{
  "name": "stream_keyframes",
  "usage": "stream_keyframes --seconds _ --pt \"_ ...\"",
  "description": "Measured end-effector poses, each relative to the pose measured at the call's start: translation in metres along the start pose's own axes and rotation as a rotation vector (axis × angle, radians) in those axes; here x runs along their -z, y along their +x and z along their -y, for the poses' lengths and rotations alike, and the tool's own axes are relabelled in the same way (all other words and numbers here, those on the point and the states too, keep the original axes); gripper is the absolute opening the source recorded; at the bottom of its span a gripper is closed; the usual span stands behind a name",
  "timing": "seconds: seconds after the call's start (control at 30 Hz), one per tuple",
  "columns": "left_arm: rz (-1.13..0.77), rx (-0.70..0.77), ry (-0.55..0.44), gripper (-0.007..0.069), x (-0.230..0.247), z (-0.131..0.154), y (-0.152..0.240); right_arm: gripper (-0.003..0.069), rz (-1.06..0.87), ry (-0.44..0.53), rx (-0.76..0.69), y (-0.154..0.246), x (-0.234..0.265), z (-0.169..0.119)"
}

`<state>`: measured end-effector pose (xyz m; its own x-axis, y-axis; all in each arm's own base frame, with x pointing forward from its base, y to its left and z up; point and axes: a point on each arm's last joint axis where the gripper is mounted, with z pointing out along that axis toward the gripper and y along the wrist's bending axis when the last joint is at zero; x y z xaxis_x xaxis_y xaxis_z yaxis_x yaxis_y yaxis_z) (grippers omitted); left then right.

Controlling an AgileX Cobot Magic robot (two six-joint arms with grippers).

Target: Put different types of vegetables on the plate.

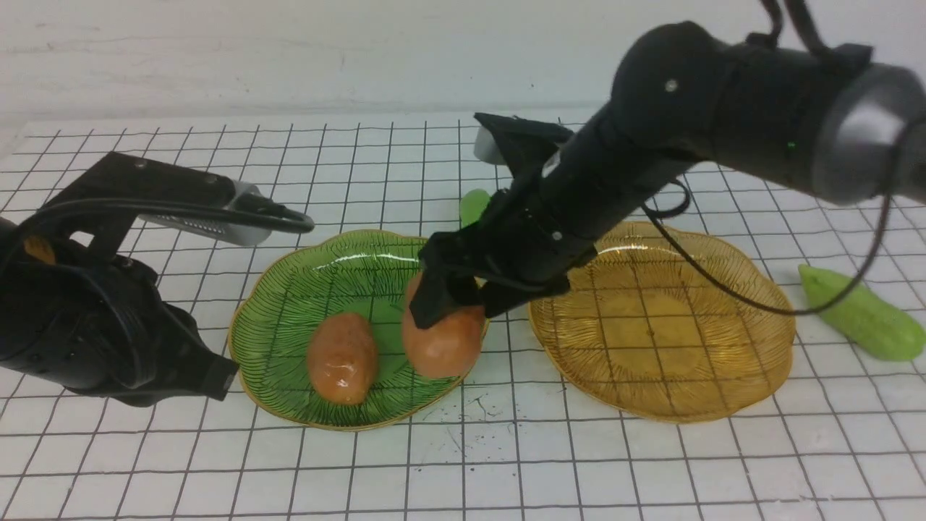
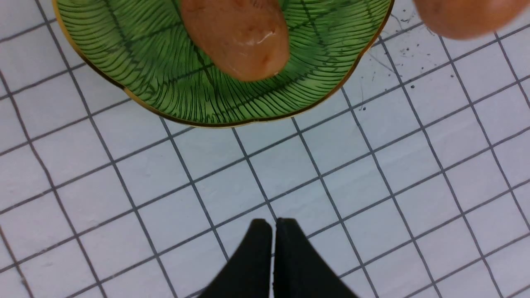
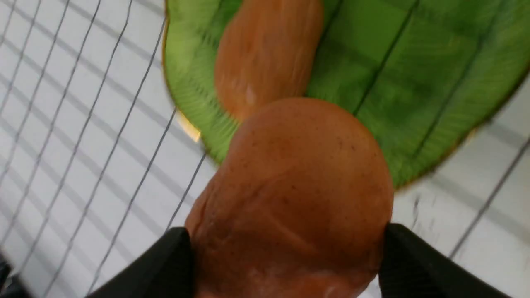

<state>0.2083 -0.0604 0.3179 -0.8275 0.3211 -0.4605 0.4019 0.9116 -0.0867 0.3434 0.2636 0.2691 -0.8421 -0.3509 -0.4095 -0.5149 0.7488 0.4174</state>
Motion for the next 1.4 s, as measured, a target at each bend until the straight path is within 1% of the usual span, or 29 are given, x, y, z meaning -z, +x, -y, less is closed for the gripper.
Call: stream_keyframes --seconds 0.1,0.17,0.23,0.3,0.37,0.43,0.47,0.53,0.6,0.63,0.7,0.77,0.87,0.93,0.97,1.0,1.03,1.07,1.17,1.23,1.3,1.4 --pt "-0.003 -0.001 -0.002 -0.0008 0.000 0.000 0.000 0.0522 -0.037 0.013 0.011 -0.015 -0.029 0.010" --pt "-0.009 -0.004 -0.004 -0.0008 0.000 0.000 0.001 0.0522 -0.087 0.015 -0.004 -0.017 -0.050 0.018" --pt "-0.010 -0.004 -0.005 -0.0008 0.000 0.000 0.001 0.0526 -0.122 0.014 -0.019 -0.019 -0.060 0.022" --pt "-0.010 -0.004 -0.005 -0.0008 0.000 0.000 0.001 0.0547 -0.150 0.015 -0.034 -0.020 -0.069 0.025" --pt "-0.011 -0.004 -0.005 -0.0008 0.000 0.000 0.001 0.0594 -0.157 0.028 -0.011 -0.024 -0.066 0.024" --pt "-0.011 -0.004 -0.005 -0.0008 0.000 0.000 0.001 0.0619 -0.151 0.046 0.013 -0.029 -0.060 0.022" --pt "-0.010 -0.004 -0.005 -0.0008 0.000 0.000 0.001 0.0625 -0.137 0.058 0.033 -0.033 -0.055 0.020" --pt "-0.001 -0.004 -0.007 -0.0008 0.000 -0.001 0.000 0.0627 -0.079 0.117 0.091 -0.046 -0.039 0.018" --pt "0.025 -0.004 -0.013 -0.0008 0.000 -0.001 -0.002 0.0601 -0.030 0.190 0.134 -0.054 -0.021 0.016" --pt "0.037 -0.004 -0.016 -0.0008 0.000 -0.001 -0.003 0.0571 -0.007 0.243 0.164 -0.057 -0.006 0.016" --pt "0.047 -0.004 -0.019 -0.0008 0.000 -0.002 -0.004 0.0521 0.026 0.315 0.188 -0.058 0.018 0.017" --pt "0.048 -0.004 -0.019 -0.0008 0.000 -0.002 -0.004 0.0455 0.058 0.395 0.190 -0.058 0.044 0.025" --pt "0.047 -0.008 -0.019 -0.0008 0.000 -0.002 -0.004 0.0351 0.082 0.506 0.137 -0.051 0.078 0.049" --pt "0.043 -0.012 -0.018 -0.0008 0.000 -0.002 -0.004 0.0265 0.098 0.582 0.046 -0.041 0.113 0.083" --pt "0.042 -0.015 -0.018 -0.0008 0.000 -0.002 -0.004 0.0206 0.088 0.608 -0.021 -0.031 0.125 0.105" --pt "0.042 -0.015 -0.018 -0.0008 0.000 -0.002 -0.004 0.0179 0.082 0.624 -0.096 -0.021 0.136 0.125" --pt "0.042 -0.016 -0.018 -0.0008 0.000 -0.002 -0.004 0.0149 0.078 0.637 -0.207 -0.007 0.150 0.154" --pt "0.042 -0.016 -0.018 -0.0008 0.000 -0.002 -0.004 0.0136 0.067 0.630 -0.273 0.002 0.153 0.170" --pt "0.040 -0.016 -0.017 -0.0008 0.000 -0.002 -0.004 0.0139 0.024 0.603 -0.429 0.029 0.158 0.216" --pt "0.039 -0.016 -0.017 -0.0008 0.000 -0.002 -0.004 0.0196 -0.018 0.576 -0.500 0.044 0.153 0.246" --pt "0.039 -0.016 -0.017 -0.0008 0.000 -0.002 -0.004 0.0256 -0.043 0.567 -0.508 0.050 0.148 0.261" --pt "0.039 -0.016 -0.017 -0.0008 0.000 -0.002 -0.004 0.0360 -0.081 0.568 -0.499 0.056 0.141 0.273"
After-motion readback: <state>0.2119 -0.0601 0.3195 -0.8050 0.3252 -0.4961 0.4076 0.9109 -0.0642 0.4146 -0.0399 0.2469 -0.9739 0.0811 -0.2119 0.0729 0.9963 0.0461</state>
